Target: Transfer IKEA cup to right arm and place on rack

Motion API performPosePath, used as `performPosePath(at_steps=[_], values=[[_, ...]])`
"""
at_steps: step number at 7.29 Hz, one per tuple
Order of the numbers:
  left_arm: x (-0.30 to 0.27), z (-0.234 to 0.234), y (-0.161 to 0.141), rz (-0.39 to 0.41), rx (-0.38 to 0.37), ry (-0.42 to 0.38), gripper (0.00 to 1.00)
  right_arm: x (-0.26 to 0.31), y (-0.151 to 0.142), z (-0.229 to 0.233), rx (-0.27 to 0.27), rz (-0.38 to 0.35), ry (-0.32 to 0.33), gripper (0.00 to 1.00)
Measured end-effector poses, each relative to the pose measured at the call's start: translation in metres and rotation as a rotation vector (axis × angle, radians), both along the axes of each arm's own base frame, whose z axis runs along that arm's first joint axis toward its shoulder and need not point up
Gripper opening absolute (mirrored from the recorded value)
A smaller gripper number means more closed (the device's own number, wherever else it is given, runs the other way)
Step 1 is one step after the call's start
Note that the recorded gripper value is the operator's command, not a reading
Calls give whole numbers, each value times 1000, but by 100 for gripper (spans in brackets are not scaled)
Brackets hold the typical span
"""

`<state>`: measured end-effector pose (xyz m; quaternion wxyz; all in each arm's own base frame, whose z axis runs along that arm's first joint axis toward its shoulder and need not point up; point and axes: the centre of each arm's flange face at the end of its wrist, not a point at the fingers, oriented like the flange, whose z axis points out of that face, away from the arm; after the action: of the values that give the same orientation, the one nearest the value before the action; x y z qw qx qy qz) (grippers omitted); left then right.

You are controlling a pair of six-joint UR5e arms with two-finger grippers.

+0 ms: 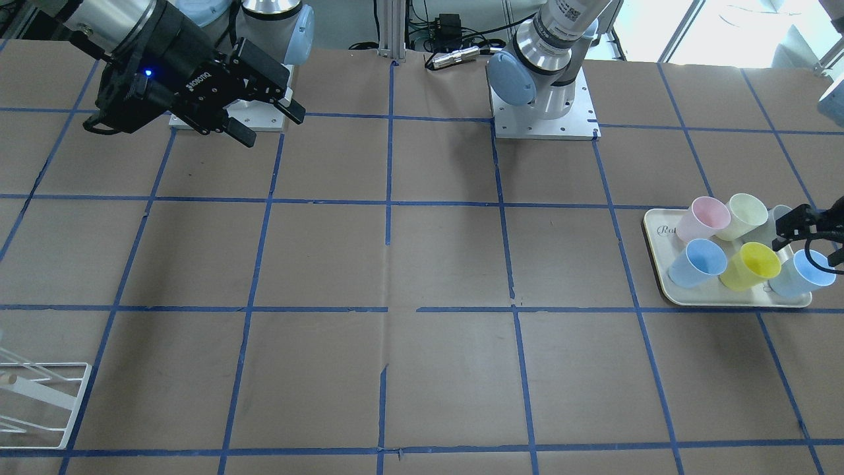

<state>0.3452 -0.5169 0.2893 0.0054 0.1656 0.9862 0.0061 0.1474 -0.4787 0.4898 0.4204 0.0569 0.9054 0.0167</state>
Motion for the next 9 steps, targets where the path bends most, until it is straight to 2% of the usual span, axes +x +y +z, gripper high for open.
performPosePath(at_steps=[2,3,7,9], values=[[4,-20,-3,-1,21,24,100,10,0,-17,-5,-4,-208,100],[6,-29,-4,0,30,34,100,14,0,-21,-5,-15,-279,100],[6,-47,-3,-8,57,61,90,17,-1,-22,2,-42,-391,100],[5,-47,-3,-20,62,59,91,19,-1,-25,-7,-54,-452,100]])
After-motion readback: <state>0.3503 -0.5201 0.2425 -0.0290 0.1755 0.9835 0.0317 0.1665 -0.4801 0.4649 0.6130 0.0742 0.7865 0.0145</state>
